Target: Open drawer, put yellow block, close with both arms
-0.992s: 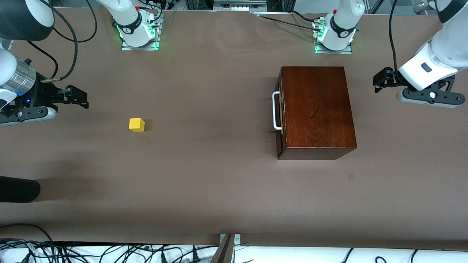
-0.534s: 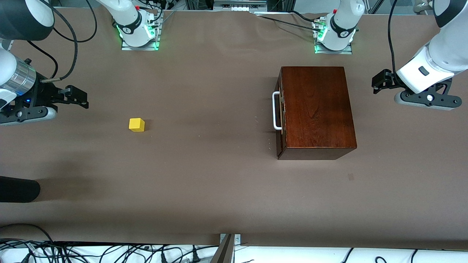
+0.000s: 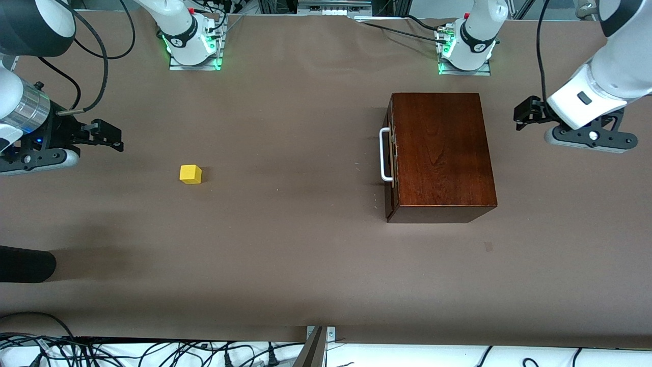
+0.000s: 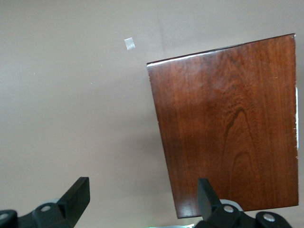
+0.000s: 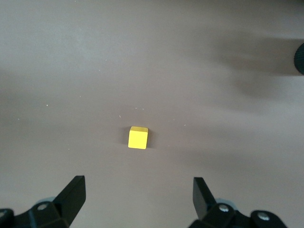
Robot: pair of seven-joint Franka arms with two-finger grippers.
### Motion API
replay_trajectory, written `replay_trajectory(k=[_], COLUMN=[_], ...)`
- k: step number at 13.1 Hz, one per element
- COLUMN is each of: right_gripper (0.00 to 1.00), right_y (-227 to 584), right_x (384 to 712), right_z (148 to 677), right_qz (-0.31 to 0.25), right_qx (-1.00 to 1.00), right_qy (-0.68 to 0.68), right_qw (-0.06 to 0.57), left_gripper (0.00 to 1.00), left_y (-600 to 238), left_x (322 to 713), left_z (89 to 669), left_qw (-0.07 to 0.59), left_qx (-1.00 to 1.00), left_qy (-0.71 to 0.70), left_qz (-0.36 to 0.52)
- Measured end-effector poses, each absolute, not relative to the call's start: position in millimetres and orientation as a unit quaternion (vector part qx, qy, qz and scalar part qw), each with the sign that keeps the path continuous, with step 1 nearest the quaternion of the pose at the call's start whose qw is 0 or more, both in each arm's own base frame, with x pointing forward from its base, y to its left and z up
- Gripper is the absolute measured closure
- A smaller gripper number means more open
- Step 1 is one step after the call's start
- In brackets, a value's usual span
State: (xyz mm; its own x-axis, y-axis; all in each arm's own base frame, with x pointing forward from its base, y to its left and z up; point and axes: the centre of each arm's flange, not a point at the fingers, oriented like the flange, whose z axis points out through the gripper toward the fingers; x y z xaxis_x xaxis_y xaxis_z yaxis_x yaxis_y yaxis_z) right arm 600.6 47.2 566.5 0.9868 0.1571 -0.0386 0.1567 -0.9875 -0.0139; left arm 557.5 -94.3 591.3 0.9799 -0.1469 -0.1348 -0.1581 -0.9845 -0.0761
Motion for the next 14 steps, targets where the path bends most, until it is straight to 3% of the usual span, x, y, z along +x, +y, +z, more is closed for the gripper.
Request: replay_trajectory(k=[6,14], right_gripper=[0.0,0.0], right_y=[47.1,47.1], right_x=[600.6,600.6], right_z=[566.5,566.7], right_qz=[0.02,0.019], right_qx=[-0.997,-0.997], right_qy=[-0.079,-0.079], right_qw=[0.005,0.005], left_gripper=[0.0,0.0], left_y=[-208.5,-368.9], left_x=[528.9,535.4], left_z=[583.1,432.9], left_qw=[0.05,0.041], left_qx=[-0.993,-0.986], left_qy=[0.077,0.131], left_qz=[0.071,0.098])
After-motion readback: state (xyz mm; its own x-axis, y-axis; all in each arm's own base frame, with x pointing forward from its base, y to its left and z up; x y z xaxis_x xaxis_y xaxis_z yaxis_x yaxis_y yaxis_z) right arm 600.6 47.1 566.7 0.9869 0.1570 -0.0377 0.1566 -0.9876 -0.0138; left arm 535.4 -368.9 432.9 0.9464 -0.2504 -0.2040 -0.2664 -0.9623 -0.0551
